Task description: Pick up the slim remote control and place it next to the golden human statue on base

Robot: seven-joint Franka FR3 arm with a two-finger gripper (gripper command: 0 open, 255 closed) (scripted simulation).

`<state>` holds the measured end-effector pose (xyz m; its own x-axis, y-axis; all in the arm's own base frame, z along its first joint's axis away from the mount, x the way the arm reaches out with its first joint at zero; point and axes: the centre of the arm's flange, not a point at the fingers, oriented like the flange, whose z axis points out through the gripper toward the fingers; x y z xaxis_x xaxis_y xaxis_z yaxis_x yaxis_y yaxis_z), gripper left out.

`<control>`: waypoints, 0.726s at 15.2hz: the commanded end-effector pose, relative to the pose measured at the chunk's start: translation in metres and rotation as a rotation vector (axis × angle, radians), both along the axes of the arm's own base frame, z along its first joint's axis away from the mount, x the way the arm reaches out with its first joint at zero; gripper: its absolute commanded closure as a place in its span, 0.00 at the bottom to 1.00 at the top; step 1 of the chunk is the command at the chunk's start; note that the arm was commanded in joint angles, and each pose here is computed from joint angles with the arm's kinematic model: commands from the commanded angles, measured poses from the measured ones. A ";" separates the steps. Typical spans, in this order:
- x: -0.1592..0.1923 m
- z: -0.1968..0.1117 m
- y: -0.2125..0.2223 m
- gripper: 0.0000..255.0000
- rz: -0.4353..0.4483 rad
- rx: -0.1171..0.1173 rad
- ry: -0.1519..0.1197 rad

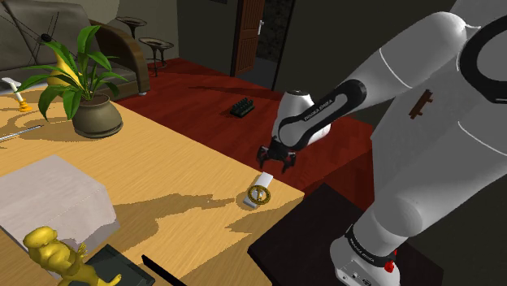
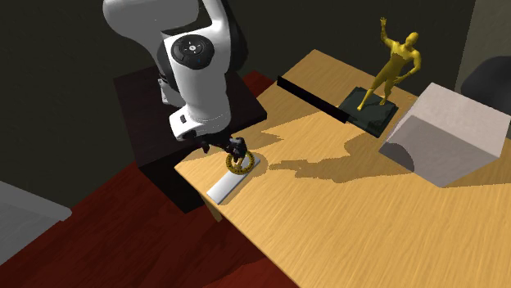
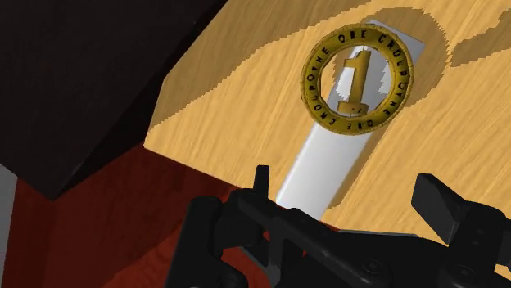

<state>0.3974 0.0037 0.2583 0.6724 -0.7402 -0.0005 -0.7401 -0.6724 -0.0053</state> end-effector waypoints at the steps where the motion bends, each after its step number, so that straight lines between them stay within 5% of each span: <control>1: 0.010 -0.026 0.004 0.00 -0.057 0.006 -0.001; 6: 0.027 -0.086 0.004 0.00 -0.188 0.017 0.002; 11: 0.028 -0.113 0.004 0.00 -0.188 0.017 0.002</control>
